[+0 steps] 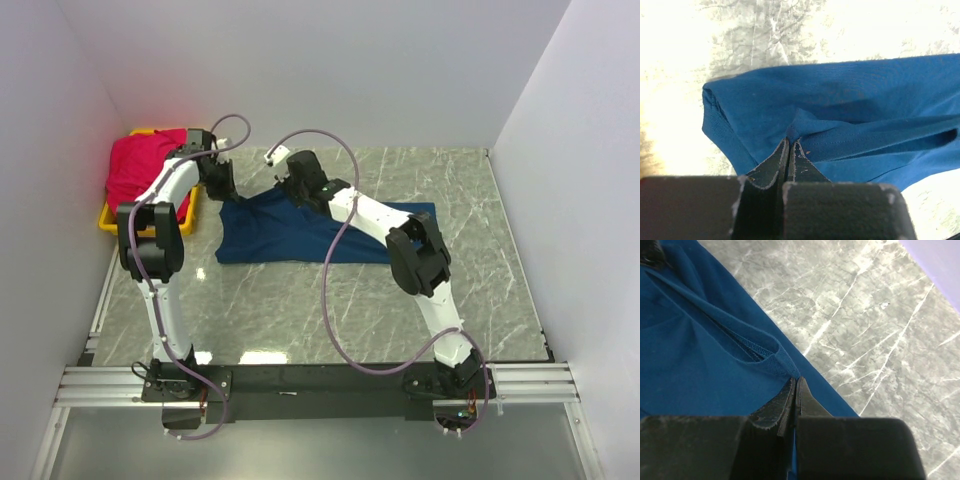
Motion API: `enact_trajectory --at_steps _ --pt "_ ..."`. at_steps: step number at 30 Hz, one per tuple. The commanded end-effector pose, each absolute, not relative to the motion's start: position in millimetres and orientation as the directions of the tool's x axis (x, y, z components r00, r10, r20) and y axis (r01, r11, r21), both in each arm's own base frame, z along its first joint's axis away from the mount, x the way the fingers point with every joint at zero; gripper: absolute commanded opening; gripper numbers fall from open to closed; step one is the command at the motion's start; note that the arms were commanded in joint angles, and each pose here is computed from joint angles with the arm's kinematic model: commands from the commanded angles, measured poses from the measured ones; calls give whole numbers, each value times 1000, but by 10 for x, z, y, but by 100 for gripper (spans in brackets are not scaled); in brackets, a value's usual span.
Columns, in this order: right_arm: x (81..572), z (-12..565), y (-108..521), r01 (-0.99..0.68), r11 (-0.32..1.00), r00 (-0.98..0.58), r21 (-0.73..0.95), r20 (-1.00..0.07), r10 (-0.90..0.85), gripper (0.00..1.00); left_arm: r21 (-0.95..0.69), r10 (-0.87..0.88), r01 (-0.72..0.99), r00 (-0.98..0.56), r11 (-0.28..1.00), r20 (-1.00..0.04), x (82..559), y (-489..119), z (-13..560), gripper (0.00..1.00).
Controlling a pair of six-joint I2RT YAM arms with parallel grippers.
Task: Fold and stack the t-shirts
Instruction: Fold the tshirt
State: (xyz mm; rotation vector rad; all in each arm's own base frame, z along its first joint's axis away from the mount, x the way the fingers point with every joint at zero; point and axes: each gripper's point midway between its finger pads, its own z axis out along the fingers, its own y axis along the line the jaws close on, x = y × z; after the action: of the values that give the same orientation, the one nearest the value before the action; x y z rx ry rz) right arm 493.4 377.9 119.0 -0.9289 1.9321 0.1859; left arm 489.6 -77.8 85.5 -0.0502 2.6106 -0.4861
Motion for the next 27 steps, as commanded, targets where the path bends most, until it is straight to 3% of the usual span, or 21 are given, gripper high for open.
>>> enact_trajectory --at_steps 1,10,27 --pt "5134 1364 3774 -630 734 -231 -256 -840 -491 0 -333 -140 45 -847 942 -513 5017 -703 1094 1" --pt "5122 1185 3696 -625 731 -247 -274 -819 -518 0 -334 -129 63 -842 940 -525 4868 -691 1210 1" --pt "4758 1346 3514 -677 691 -198 -255 -840 -504 0 -335 -127 27 -894 942 -430 4184 -674 1012 1"
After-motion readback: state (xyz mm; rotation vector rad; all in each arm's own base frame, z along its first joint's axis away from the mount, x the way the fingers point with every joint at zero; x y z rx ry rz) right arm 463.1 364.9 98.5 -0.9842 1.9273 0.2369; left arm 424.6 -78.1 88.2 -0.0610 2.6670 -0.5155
